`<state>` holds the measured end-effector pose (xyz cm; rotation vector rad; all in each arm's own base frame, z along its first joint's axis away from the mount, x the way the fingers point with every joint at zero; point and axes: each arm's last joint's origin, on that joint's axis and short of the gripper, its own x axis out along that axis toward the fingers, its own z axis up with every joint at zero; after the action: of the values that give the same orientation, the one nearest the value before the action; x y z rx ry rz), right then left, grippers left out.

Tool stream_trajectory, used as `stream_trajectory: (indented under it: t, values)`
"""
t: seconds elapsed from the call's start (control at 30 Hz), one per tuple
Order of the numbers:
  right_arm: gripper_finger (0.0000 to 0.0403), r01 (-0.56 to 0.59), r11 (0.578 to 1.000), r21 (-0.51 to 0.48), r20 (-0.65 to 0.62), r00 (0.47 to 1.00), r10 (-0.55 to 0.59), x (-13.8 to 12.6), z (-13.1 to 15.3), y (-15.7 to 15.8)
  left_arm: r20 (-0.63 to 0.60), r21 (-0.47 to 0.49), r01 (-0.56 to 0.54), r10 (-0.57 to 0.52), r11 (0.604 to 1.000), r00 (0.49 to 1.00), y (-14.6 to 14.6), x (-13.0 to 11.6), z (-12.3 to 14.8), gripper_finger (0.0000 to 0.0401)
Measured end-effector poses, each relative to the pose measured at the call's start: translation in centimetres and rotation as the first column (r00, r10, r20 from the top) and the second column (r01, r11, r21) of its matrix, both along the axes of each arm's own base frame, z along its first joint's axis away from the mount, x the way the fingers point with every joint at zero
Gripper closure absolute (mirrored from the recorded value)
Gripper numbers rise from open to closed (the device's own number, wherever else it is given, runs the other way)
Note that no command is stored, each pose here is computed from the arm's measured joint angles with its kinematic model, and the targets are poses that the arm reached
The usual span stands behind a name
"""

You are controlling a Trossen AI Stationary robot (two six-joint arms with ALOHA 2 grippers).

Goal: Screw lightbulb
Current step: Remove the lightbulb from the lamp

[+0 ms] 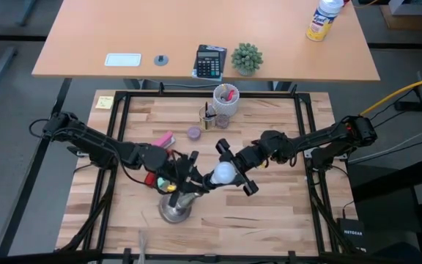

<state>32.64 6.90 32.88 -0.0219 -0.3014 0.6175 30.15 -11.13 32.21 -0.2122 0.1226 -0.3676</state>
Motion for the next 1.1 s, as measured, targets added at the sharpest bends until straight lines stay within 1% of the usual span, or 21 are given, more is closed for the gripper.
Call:
stream_trajectory:
  t: [0.13,0.27,0.37,0.5,0.67,0.77,0.93,1.1]
  values:
    - [0.0240,-0.022,1.000,-0.011,0.038,0.999,0.022,-0.1,0.3,0.0,-0.004,-0.088,0.057,-0.058,0.994,0.998,0.6,0.2,0.3,0.0336]
    - [0.0240,-0.019,0.999,-0.032,0.075,0.997,0.022,-0.2,0.4,0.0,-0.020,-0.180,0.081,-0.086,0.980,0.996,1.1,0.4,0.5,0.0336]
    - [0.0240,-0.003,0.998,-0.061,0.116,0.993,0.010,-0.3,0.6,0.0,-0.003,-0.243,0.127,-0.132,0.962,0.991,1.4,0.5,0.8,0.0336]
    - [0.0240,0.018,0.995,-0.101,0.165,0.986,-0.001,-0.3,0.7,0.0,-0.004,-0.316,0.159,-0.169,0.935,0.986,2.0,0.6,1.1,0.0336]
    - [0.0240,0.047,0.985,-0.167,0.233,0.972,-0.007,-0.2,1.7,0.0,0.014,-0.391,0.218,-0.230,0.895,0.973,2.6,0.6,1.6,0.0336]
    - [0.0240,0.056,0.978,-0.199,0.238,0.971,-0.007,0.0,2.2,0.1,0.011,-0.408,0.248,-0.267,0.879,0.964,2.9,0.6,1.7,0.0336]
    - [0.0240,0.061,0.963,-0.262,0.211,0.978,-0.004,0.4,2.6,0.2,0.001,-0.405,0.305,-0.333,0.862,0.943,3.2,0.6,1.6,0.0336]
    - [0.0241,0.056,0.961,-0.270,0.200,0.980,-0.001,0.5,2.9,0.2,0.011,-0.368,0.308,-0.327,0.877,0.945,3.8,0.7,1.6,0.0336]
